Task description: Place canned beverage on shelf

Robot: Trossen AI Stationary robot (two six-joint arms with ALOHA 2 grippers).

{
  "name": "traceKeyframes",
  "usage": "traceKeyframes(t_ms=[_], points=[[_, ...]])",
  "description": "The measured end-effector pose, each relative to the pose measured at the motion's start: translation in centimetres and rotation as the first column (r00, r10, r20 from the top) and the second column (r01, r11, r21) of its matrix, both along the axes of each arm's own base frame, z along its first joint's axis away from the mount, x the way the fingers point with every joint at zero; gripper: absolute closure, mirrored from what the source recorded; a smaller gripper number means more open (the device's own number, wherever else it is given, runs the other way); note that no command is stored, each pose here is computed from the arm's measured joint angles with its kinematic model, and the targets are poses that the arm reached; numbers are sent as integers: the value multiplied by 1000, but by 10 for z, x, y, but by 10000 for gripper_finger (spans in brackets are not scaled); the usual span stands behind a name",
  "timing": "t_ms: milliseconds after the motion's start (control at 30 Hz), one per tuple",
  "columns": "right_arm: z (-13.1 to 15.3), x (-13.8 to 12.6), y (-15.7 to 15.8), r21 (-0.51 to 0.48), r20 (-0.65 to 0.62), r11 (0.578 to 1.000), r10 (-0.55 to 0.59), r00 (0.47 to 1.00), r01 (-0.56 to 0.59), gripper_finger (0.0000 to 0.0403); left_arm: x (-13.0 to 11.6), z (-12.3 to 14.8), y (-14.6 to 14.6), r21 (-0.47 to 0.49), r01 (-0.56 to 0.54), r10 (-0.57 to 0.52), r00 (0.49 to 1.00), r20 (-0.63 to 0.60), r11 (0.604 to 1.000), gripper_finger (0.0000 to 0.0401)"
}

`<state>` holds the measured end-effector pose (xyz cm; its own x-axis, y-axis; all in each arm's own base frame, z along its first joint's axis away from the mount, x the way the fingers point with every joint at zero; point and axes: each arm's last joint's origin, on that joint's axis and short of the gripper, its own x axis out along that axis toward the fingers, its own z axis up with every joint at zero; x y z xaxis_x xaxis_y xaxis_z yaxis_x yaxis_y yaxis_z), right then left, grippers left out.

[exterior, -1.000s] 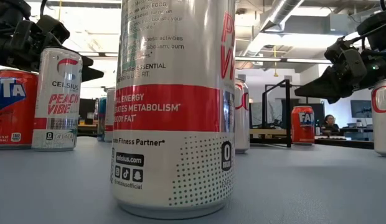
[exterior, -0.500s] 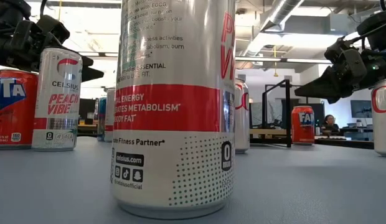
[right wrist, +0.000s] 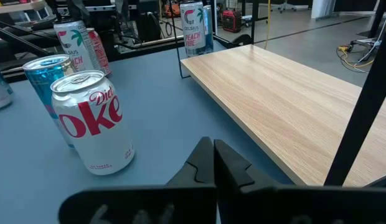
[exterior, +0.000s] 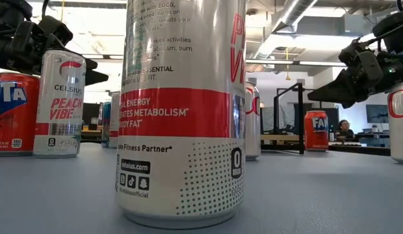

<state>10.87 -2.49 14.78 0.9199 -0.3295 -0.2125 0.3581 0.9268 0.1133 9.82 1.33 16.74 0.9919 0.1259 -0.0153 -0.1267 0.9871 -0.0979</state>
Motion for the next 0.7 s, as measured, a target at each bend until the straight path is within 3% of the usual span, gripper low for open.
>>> traceKeyframes(t_ms=[633, 700], points=[[0, 0, 0, -1, 0, 1000, 0, 1000, 0, 388, 0, 0, 0, 1, 0, 0, 1000, 4, 1000, 132], [0, 0, 0, -65, -23, 998, 13, 1000, -15, 388, 0, 1, 1, 1, -24, 24, 1000, 6, 1000, 132]])
